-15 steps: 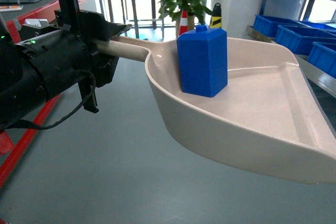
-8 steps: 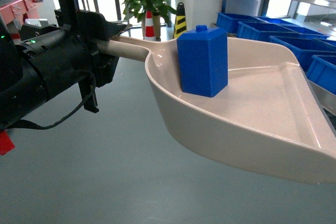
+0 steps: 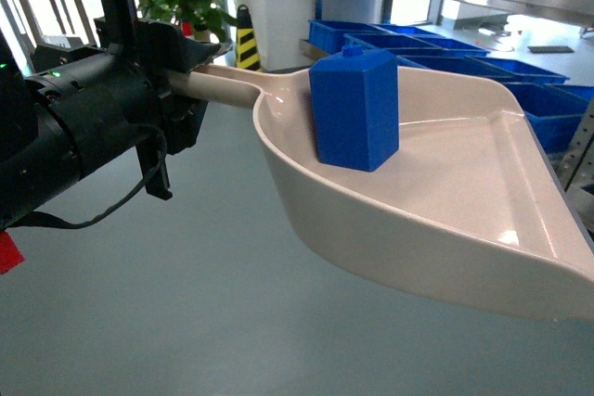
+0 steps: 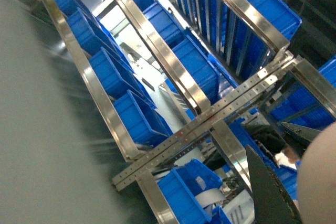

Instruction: Place part in tray to right shelf

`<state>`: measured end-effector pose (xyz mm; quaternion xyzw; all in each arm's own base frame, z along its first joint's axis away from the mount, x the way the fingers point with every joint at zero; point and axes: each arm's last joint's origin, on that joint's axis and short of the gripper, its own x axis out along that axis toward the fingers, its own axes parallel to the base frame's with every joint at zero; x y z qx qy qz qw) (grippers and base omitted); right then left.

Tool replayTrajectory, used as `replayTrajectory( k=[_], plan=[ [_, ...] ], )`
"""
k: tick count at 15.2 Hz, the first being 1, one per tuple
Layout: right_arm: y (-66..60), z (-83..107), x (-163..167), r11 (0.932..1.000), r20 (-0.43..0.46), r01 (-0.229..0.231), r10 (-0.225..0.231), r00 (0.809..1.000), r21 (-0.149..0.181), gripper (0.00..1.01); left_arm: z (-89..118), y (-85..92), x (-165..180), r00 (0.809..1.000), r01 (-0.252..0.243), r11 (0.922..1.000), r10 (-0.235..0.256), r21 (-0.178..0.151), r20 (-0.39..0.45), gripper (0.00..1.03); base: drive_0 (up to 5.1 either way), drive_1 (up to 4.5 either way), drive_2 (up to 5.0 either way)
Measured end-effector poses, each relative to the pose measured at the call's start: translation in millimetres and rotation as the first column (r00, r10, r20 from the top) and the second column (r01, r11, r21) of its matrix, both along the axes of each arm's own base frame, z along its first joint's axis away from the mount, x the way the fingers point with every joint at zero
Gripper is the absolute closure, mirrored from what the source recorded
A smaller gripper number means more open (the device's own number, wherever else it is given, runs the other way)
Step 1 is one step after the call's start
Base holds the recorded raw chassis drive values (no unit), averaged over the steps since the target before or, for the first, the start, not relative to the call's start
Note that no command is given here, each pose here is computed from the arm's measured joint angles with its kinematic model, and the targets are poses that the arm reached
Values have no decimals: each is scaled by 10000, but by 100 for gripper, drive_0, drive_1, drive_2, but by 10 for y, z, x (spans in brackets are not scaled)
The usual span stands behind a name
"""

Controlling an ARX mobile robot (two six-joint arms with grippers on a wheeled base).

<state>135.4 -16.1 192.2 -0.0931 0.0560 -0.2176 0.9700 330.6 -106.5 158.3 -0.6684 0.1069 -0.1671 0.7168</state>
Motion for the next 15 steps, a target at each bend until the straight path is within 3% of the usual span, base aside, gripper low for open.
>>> replayTrajectory(
  k=[15],
  plan=[
    [-1,0,0,10000,0,4,-4,10000,0,3,1,0,0,10000,0,10000,0,-3,11,91,-172,-172,-172]
  ],
)
